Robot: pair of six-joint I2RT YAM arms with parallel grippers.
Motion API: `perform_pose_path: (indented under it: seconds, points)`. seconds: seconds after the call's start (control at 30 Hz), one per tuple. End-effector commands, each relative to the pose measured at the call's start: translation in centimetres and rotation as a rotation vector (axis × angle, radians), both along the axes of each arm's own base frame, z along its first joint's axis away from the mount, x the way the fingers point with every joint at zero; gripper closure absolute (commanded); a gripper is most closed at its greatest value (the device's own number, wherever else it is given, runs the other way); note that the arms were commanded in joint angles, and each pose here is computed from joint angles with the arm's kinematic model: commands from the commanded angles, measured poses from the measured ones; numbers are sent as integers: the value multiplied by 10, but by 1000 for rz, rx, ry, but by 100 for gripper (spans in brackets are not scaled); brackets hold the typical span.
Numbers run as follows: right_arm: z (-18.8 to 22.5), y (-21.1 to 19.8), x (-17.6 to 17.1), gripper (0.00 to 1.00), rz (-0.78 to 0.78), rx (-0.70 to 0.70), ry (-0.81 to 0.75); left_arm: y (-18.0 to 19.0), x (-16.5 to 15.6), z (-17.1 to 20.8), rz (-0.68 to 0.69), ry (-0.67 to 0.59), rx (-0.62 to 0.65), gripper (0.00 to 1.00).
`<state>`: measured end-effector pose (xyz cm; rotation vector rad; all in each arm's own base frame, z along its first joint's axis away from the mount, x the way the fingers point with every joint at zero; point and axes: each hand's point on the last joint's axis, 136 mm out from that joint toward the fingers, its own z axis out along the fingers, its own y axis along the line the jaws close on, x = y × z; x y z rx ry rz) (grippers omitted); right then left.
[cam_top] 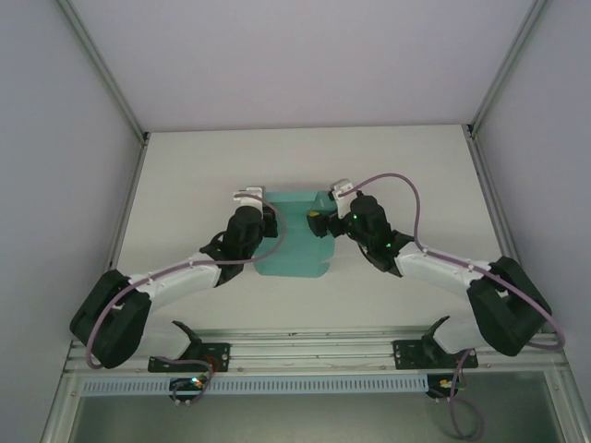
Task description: Assemble paper box
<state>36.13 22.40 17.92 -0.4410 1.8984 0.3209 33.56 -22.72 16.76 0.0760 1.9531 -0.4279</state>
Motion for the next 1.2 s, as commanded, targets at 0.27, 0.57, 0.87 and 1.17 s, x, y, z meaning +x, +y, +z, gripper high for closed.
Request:
perform_pose_path:
  seconds: [0.27,0.57,0.87,1.17]
  points:
    - [-11,-89,-34,0,-253,-94,81,16,3,17,37,-26,-23,100]
    - [-18,-75,-20,0,-186,-4,111,6,2,18,-7,-20,-58,100]
    - [11,-15,3,0,30,125,-3,-3,3,11,-37,0,-67,100]
    - [-21,5,15,0,16,-114,50,-10,2,16,-64,-19,-54,100]
